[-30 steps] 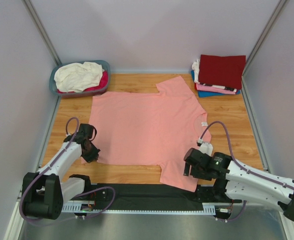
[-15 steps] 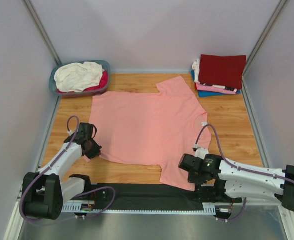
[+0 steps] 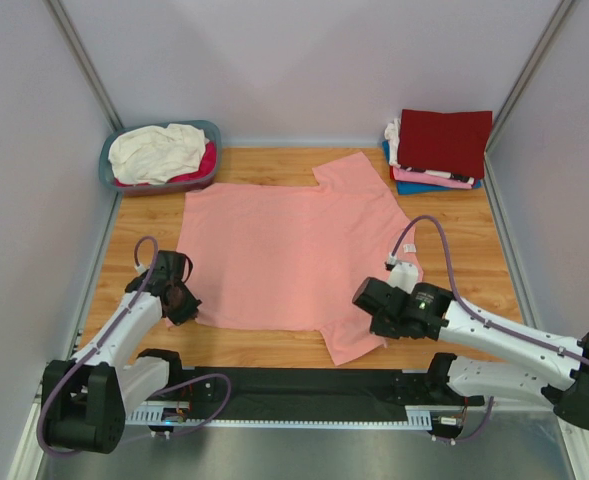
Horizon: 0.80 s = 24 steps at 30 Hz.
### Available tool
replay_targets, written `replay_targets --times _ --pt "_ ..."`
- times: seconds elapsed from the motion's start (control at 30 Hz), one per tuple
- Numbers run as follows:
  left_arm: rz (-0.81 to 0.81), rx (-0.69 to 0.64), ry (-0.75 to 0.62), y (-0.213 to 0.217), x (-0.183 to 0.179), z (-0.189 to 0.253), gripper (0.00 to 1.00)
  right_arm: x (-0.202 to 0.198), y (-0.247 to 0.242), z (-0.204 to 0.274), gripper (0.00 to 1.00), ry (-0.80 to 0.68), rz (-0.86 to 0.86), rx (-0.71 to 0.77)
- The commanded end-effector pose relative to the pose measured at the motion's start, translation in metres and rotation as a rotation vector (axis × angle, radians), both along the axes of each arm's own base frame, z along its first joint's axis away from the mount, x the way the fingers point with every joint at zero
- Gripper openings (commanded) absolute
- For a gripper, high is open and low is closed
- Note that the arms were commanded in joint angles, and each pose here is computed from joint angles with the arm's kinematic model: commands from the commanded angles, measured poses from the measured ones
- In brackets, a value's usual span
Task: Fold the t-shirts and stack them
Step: Fold the tshirt
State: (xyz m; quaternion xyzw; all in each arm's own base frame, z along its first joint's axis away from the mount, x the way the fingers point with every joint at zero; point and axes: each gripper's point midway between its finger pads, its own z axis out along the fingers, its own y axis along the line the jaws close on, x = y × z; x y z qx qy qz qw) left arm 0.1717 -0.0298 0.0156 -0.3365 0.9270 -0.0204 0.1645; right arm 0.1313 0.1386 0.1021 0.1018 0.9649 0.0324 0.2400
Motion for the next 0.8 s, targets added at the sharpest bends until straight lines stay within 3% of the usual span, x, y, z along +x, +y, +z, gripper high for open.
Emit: replay_targets --times 0.0,0.33,0.77 --pt "-0.044 -0.004 -0.047 -0.003 0.017 0.022 0.00 0.036 -0.003 0.016 0.00 -0.078 0.074 -0.028" --pt "-0.102 0.043 -0.135 -0.002 0.071 0.083 0.00 0.116 -0.001 0.050 0.00 -0.120 0.053 -0.054" --pt "-0.168 0.046 -0.045 -0.011 0.130 0.072 0.00 0.200 -0.016 0.065 0.00 -0.096 0.025 -0.075"
